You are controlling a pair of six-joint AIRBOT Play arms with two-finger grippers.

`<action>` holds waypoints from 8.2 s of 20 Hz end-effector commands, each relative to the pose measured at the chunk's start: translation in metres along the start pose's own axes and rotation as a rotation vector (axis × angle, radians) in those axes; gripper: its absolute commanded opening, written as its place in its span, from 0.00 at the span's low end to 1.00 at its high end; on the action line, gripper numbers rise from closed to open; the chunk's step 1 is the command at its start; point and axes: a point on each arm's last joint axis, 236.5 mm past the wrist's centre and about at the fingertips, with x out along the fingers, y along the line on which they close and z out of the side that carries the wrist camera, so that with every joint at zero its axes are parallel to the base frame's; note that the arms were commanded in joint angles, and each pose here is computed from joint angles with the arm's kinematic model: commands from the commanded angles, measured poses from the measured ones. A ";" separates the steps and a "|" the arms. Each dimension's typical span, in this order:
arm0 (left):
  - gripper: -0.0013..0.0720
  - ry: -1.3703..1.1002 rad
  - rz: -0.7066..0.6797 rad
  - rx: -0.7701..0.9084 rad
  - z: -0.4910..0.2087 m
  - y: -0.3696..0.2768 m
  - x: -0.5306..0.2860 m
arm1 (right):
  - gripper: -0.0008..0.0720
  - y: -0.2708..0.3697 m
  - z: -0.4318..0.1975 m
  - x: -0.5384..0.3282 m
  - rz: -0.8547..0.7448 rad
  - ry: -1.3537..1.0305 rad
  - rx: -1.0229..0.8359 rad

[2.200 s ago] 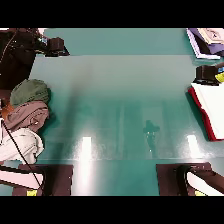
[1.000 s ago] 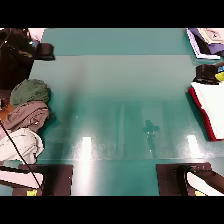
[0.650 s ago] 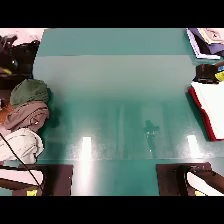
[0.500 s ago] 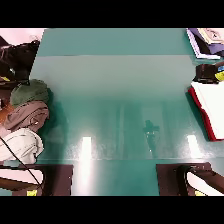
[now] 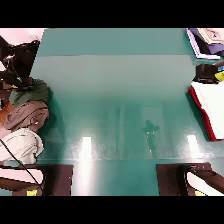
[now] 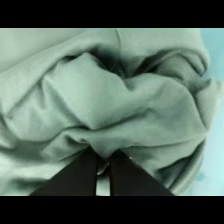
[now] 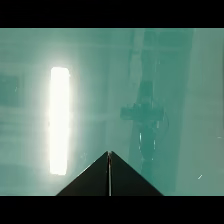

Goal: Fold the shirts.

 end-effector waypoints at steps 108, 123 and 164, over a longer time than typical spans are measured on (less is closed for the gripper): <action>0.05 0.025 -0.295 0.426 -0.175 -0.180 -0.156 | 0.81 0.147 -0.058 0.243 0.421 0.318 -0.207; 0.05 -0.178 -0.336 0.417 -0.122 -0.193 -0.221 | 0.03 0.138 0.024 0.153 0.359 0.029 -0.315; 0.45 -0.152 -0.510 0.138 -0.003 -0.196 -0.128 | 0.57 0.018 0.137 0.118 0.063 -0.186 -0.062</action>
